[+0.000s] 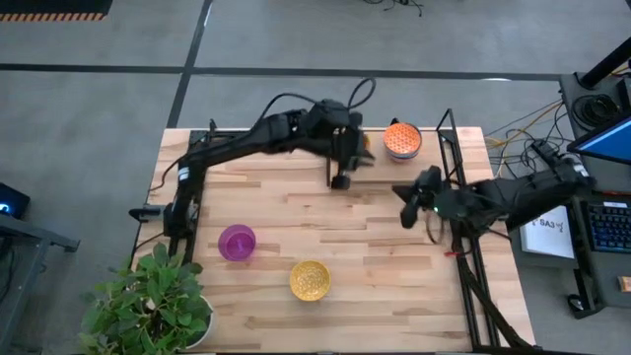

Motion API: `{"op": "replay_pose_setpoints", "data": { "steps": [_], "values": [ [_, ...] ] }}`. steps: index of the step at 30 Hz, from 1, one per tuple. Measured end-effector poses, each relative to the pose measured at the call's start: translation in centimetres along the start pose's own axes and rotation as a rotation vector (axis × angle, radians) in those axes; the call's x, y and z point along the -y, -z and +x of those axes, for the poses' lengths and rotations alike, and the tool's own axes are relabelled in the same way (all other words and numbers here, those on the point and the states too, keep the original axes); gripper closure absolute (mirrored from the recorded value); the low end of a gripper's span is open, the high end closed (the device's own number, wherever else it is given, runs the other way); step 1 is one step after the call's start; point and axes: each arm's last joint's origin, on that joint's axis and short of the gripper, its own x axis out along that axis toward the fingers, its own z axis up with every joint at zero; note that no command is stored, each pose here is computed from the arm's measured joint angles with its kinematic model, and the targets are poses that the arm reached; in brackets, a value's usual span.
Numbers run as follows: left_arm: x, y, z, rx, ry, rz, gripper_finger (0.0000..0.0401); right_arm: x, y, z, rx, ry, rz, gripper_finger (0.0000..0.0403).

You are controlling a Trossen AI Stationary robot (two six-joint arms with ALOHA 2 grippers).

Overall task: Place and stack bowls onto a shelf
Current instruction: Stack the orange patterned bowl on top of the blue patterned bowl on the shelf

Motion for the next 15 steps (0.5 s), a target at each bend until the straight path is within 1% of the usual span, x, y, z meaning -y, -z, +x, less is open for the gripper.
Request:
{"op": "replay_pose_setpoints", "data": {
  "steps": [4, 7, 10, 15],
  "values": [
    [2.7, -1.8, -1.7, 0.034, 0.06, 0.025, 0.036, 2.0, -1.7, 2.2, -0.037, 0.086, 0.104, 0.0394],
    [3.7, -2.5, -3.1, 0.037, 0.072, 0.022, 0.0362, 4.1, -2.8, 4.0, -0.092, 0.13, 0.144, 0.0394],
    [4.4, -3.2, -4.8, 0.06, 0.081, 0.009, 0.0362, 6.5, -3.4, 5.8, -0.165, 0.148, 0.147, 0.0394],
    [5.3, -3.9, -6.9, 0.067, 0.1, -0.034, 0.0362, 10.1, -3.6, 8.5, -0.253, 0.125, 0.174, 0.0394]
  ]
}}
